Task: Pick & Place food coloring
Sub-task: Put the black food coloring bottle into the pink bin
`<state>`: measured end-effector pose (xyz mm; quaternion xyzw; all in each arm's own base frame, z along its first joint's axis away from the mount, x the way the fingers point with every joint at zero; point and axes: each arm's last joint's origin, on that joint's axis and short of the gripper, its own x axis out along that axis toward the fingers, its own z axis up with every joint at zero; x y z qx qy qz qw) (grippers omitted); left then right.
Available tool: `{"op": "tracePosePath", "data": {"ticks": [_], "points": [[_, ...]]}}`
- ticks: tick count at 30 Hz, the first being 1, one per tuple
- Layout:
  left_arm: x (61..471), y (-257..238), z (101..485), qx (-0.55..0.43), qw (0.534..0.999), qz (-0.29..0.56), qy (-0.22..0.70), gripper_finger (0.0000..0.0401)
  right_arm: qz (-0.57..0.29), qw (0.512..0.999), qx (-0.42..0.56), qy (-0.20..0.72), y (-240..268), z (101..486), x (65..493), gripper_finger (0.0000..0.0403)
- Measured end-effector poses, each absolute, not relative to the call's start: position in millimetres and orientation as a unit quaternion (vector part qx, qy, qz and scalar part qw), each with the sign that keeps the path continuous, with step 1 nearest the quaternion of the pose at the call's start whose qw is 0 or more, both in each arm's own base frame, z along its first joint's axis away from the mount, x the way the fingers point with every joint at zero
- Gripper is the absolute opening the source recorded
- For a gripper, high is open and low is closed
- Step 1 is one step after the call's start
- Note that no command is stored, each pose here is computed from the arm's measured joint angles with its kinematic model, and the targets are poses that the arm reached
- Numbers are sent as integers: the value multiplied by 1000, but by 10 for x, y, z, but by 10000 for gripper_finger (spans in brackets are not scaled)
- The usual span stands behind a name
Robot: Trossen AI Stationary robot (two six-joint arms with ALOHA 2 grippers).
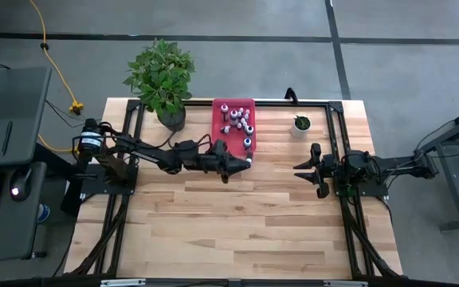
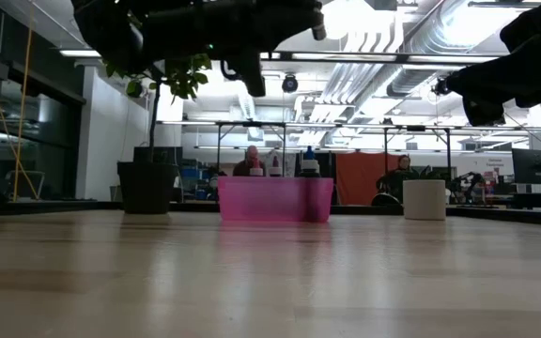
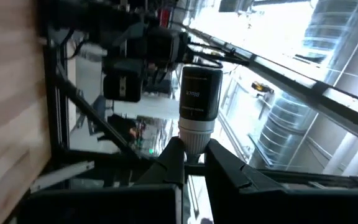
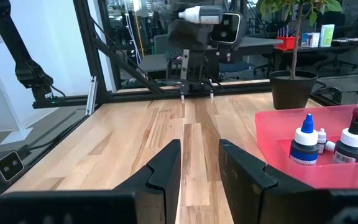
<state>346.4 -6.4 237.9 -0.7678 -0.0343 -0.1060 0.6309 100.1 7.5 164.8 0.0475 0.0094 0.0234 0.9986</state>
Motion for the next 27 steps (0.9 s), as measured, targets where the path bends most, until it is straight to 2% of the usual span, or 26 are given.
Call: {"op": "tracePosePath", "data": {"ticks": [12, 27], "points": [[3450, -115, 2402, -793, 584, -168, 38, 23, 23, 999, 48, 9, 75, 1649, 1001, 99], [3444, -135, 2409, -793, 578, -185, 60, 23, 23, 999, 48, 10, 75, 1648, 1001, 99]]}}
